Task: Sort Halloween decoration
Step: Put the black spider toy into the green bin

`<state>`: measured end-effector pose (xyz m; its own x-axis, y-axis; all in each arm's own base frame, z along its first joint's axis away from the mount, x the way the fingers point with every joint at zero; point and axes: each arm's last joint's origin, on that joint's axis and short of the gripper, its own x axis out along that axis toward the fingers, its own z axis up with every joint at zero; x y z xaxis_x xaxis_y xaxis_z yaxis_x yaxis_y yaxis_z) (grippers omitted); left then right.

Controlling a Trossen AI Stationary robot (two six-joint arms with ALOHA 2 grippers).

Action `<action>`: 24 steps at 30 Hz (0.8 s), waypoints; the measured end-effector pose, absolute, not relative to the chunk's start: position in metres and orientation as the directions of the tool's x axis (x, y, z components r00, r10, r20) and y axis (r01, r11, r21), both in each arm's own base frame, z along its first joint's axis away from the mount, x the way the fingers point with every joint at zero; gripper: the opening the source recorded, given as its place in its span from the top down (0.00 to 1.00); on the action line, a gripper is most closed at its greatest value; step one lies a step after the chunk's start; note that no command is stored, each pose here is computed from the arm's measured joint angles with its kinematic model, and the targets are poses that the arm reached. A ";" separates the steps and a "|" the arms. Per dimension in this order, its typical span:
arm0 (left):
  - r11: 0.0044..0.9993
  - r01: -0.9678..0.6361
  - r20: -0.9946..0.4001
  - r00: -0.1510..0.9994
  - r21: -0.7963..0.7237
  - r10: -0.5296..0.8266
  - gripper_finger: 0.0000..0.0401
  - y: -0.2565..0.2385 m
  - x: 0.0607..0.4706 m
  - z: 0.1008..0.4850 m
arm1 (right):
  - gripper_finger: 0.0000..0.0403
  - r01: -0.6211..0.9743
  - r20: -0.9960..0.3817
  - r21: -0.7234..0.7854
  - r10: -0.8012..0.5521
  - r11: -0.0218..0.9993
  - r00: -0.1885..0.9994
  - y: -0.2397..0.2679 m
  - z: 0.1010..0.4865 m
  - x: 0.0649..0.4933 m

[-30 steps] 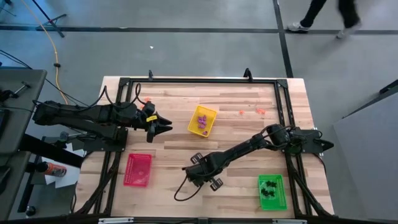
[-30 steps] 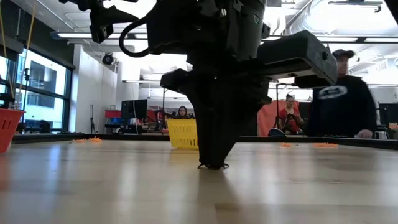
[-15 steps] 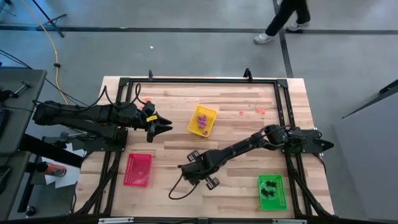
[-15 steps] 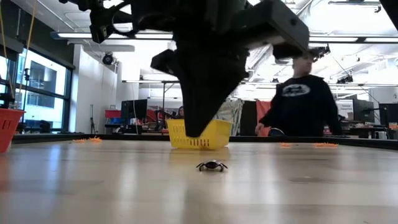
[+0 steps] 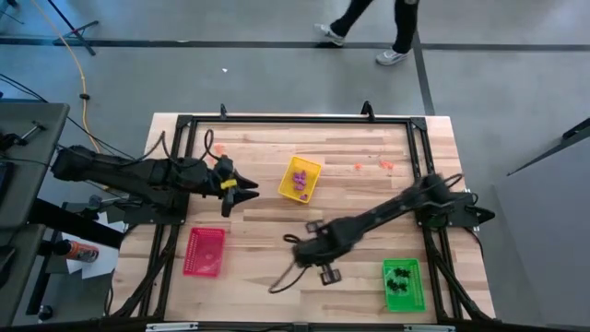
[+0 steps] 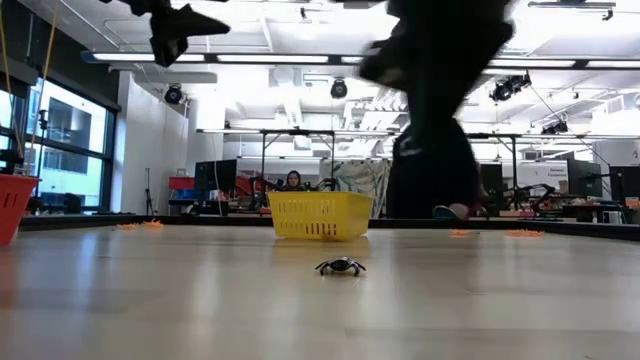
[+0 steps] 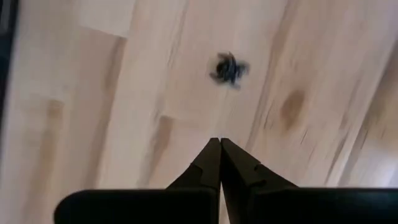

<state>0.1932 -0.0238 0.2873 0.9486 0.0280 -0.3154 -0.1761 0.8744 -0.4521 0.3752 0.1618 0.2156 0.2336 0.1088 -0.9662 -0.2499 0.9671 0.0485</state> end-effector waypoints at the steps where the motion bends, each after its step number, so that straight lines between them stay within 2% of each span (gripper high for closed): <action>1: 0.882 -0.168 -0.306 0.952 -0.441 0.028 0.61 -0.029 0.198 0.286 | 1.00 -0.201 -0.957 0.069 0.122 0.977 0.265 0.162 0.218 0.365; 5: 0.916 -0.111 -0.291 0.957 -0.386 -0.007 0.62 -0.057 0.225 0.271 | 1.00 -0.037 -0.899 0.197 0.196 0.980 0.391 0.164 0.217 0.329; 8: 0.939 -0.074 -0.348 0.936 -0.335 -0.050 0.65 -0.081 0.248 0.242 | 1.00 0.031 -0.840 0.338 0.287 0.940 0.461 0.168 0.213 0.314; 14: 0.943 -0.039 -0.493 0.859 -0.329 -0.137 0.84 -0.117 0.278 0.172 | 1.00 0.084 -0.730 0.514 0.384 0.854 0.566 0.177 0.200 0.315; 16: 0.934 -0.025 -0.511 0.842 -0.356 -0.172 0.93 -0.124 0.284 0.152 | 1.00 0.075 -0.708 0.531 0.393 0.844 0.587 0.178 0.196 0.320; 18: 0.932 -0.034 -0.538 0.824 -0.361 -0.178 0.98 -0.128 0.291 0.136 | 1.00 0.064 -0.689 0.540 0.398 0.839 0.606 0.179 0.191 0.327; 24: 0.949 -0.060 -0.616 0.773 -0.311 -0.153 1.00 -0.136 0.311 0.102 | 1.00 0.047 -0.723 0.468 0.352 0.883 0.595 0.177 0.167 0.336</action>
<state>0.3106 -0.1361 0.1017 0.7726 -0.1534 -0.6161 -0.0596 0.9486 -0.3109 0.3359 0.1766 0.1671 0.5951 0.3515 -0.7227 0.0469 0.8825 0.4679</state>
